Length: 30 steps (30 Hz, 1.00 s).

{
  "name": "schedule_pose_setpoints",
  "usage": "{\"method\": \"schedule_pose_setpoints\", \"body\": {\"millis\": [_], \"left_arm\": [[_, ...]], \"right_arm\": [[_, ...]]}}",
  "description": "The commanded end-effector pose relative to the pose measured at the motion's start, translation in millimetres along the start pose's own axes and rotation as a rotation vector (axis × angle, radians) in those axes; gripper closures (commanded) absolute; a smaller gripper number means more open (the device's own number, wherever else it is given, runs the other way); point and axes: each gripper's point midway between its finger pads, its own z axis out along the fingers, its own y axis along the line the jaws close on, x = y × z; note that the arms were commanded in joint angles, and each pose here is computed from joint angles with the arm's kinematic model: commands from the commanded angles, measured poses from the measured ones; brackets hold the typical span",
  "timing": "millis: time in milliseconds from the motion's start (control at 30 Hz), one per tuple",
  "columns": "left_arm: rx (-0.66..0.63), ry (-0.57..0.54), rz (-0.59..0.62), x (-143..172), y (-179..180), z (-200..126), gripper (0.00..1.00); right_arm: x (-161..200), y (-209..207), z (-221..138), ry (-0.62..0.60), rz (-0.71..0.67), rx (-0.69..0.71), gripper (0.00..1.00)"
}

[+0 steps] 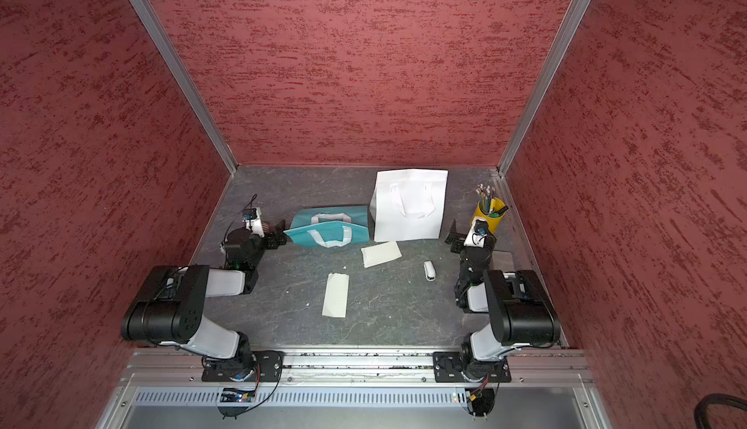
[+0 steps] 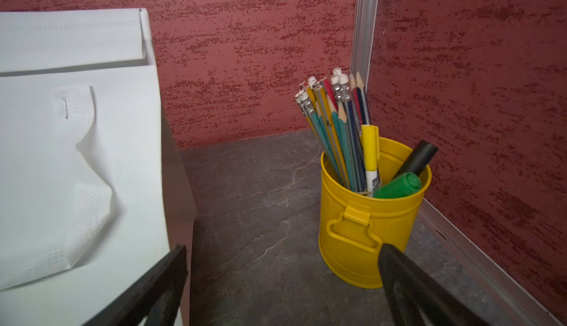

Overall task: Staple the receipts to the bags
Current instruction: Pick up the receipt from the center of the board.

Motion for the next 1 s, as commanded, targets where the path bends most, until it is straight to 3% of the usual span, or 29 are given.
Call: {"method": "schedule_pose_setpoints", "body": {"millis": [0, 767, 867, 967], "left_arm": [[0.003, -0.028, 0.01, -9.6, -1.2, 1.0, 0.0], [0.013, -0.025, 0.0, -9.2, 0.1, 1.2, 0.0], [-0.04, -0.026, 0.004, -18.8, 4.1, -1.9, 0.0], [-0.115, -0.016, -0.029, -54.9, 13.0, -15.9, 0.0]], "right_arm": [[-10.5, 0.1, 2.5, -0.038, 0.0, 0.01, 0.01], [-10.1, 0.1, 2.6, -0.037, -0.002, 0.01, 0.01], [-10.7, 0.2, 2.5, -0.039, 0.0, 0.01, 0.01], [-14.7, -1.2, -0.1, -0.052, 0.001, 0.018, 0.01]]}}
